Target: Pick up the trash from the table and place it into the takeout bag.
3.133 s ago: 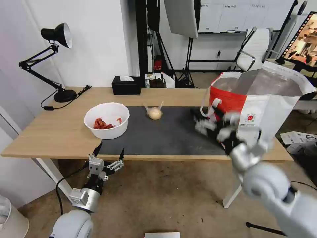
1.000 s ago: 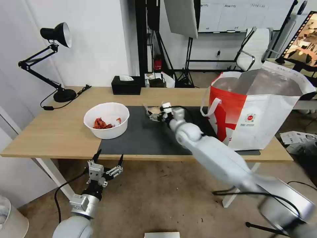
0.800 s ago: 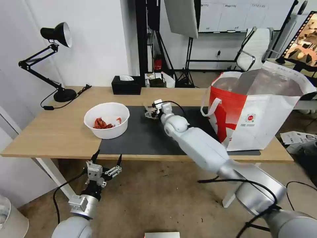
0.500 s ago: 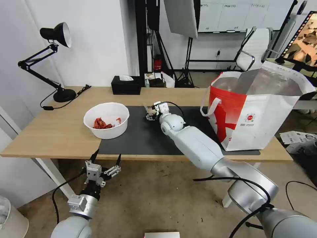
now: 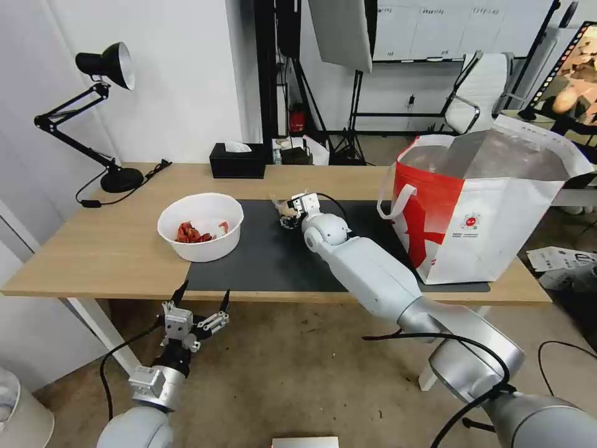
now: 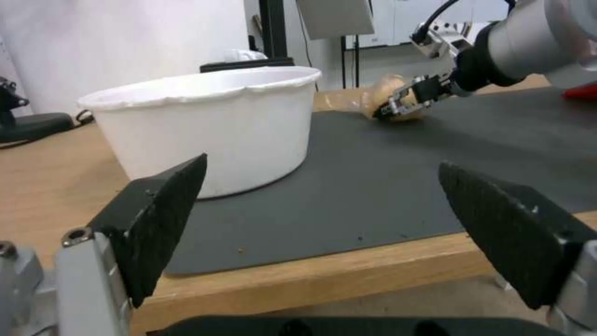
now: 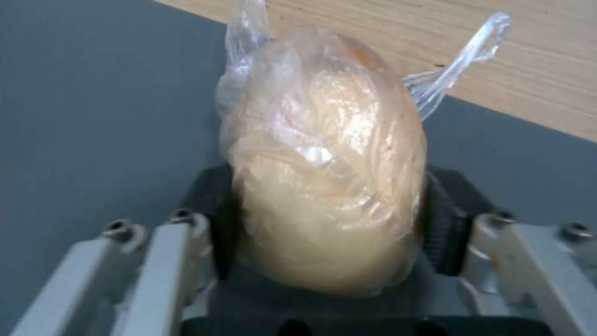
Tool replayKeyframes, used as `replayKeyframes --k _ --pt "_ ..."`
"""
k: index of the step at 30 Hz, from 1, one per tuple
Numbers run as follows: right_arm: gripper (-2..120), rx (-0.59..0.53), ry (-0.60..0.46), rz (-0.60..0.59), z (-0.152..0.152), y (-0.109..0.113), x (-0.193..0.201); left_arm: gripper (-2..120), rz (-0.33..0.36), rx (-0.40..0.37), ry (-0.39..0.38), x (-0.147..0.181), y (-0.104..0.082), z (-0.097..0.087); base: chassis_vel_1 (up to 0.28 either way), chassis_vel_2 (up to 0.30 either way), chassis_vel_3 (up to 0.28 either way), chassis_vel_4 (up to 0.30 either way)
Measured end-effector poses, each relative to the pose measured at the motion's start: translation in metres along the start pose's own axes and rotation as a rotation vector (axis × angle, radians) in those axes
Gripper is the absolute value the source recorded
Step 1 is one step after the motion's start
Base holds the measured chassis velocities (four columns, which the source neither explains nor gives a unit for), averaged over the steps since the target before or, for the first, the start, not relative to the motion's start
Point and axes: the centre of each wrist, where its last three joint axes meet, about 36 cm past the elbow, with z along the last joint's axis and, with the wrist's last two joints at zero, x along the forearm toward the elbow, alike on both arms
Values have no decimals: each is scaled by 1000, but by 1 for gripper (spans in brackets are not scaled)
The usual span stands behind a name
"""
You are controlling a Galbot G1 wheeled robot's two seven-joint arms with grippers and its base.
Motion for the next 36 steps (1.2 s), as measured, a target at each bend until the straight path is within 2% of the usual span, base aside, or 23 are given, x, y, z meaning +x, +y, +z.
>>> replayKeyframes --k 1,4,8,9,10,11,12,13,14,15,17,18,20,26,28,29,31,33,36 --pt "48 -2 -6 -2 -1 0 2 100 1 1 0 0 -1 0 0 0 0 0" --pt "41 -6 -18 -1 -1 -1 6 100 3 4 1 0 -2 0 0 0 0 0" --pt "23 -33 -116 21 7 -4 22 100 6 7 1 0 -4 1 0 0 0 0" --pt "23 -33 -116 21 7 -4 22 100 6 7 1 0 -4 1 0 0 0 0" --pt "22 -43 -149 34 11 -5 27 100 6 8 1 0 -4 1 0 0 0 0" --pt "14 -53 -248 85 21 -5 44 100 6 9 1 0 -5 1 0 0 0 0" --pt "11 -46 -333 136 28 -5 57 100 6 9 1 0 -5 1 0 0 0 0" --pt "11 -46 -333 136 28 -5 57 100 6 9 1 0 -5 1 0 0 0 0" --pt "8 -34 -408 178 33 -5 69 100 7 10 1 0 -6 1 0 0 0 0" --pt "8 -34 -408 178 33 -5 69 100 7 10 1 0 -6 1 0 0 0 0" --pt "8 -20 -564 251 40 -8 100 100 9 9 0 1 -7 2 0 0 0 0" --pt "8 -20 -564 251 40 -8 100 100 9 9 0 1 -7 2 0 0 0 0" --pt "8 -19 -662 309 40 -17 128 100 13 9 1 1 -7 2 0 0 0 0" --pt "8 -34 -752 398 30 -36 158 100 15 7 1 1 -7 2 0 0 0 0" --pt "8 -54 -784 488 18 -48 178 100 17 4 4 2 -6 2 0 0 0 0" --pt "8 -67 -775 568 10 -56 190 100 18 3 5 3 -7 2 0 0 0 0" --pt "8 -74 -766 605 6 -60 194 100 18 3 5 3 -7 2 0 0 0 0" --pt "7 -102 -722 723 -6 -76 205 100 19 3 5 3 -7 2 0 0 0 0" --pt "7 -111 -698 757 -8 -82 207 100 20 3 5 3 -7 2 0 0 0 0"
